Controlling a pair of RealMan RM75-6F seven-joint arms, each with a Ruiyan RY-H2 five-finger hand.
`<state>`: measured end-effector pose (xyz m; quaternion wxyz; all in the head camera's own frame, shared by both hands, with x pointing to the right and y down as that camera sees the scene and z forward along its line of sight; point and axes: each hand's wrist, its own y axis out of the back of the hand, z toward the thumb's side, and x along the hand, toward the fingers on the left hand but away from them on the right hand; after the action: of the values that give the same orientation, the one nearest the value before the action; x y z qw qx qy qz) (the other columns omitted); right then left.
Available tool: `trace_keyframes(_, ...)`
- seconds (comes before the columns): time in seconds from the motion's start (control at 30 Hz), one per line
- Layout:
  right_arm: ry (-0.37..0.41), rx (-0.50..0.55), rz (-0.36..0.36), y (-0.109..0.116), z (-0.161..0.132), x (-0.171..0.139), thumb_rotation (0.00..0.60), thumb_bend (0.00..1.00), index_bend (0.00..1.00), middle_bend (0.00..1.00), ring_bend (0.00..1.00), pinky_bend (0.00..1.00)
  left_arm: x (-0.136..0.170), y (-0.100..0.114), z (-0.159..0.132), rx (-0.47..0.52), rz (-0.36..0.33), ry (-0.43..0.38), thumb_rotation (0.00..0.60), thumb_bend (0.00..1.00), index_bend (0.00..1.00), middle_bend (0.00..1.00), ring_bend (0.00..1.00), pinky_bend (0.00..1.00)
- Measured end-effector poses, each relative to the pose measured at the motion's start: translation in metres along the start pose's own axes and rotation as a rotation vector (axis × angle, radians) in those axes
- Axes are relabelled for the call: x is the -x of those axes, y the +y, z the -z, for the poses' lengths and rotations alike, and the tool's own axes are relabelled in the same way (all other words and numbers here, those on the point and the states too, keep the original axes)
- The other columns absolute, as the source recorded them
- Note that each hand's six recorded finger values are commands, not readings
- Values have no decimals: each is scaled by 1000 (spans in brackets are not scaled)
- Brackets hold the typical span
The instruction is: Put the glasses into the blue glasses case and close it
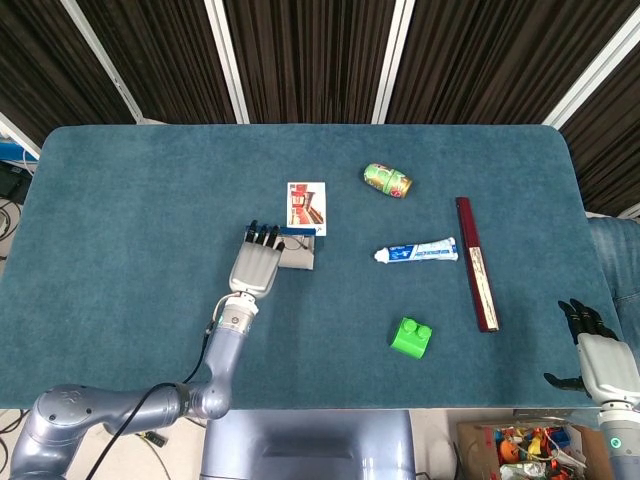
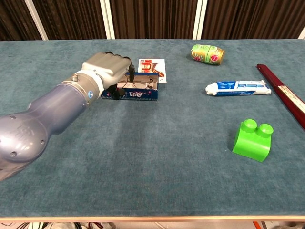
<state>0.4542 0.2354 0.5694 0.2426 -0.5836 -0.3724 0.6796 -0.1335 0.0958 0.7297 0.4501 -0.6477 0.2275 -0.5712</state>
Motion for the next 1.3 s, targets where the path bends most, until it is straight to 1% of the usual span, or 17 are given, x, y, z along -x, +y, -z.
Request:
trace_keyframes(0.27, -4, 2, 1, 1, 0, 0, 600, 99, 0, 0, 30, 226, -5, -3, -4, 9, 9, -2, 600, 455, 348, 96, 59, 47)
trace_keyframes(0.53, -4, 1, -3, 0, 0, 1, 600, 99, 0, 0, 30, 226, -2, -7, 0, 34, 17, 1, 600, 455, 419, 136, 59, 47)
trace_keyframes(0.87, -5, -2, -8, 0, 0, 1, 600, 99, 0, 0, 31, 226, 0, -8, 5, 42, 15, 6, 600, 454, 472, 164, 59, 47)
trace_keyframes(1.03, -6, -3, -8, 0, 0, 1, 600, 99, 0, 0, 31, 226, -1, -7, 7, 42, 9, 11, 600, 455, 515, 190, 59, 47)
trace_keyframes(1.3, -6, -6, -8, 0, 0, 1, 600, 99, 0, 0, 31, 226, 0, -6, 7, 32, 2, 14, 600, 455, 533, 199, 59, 48)
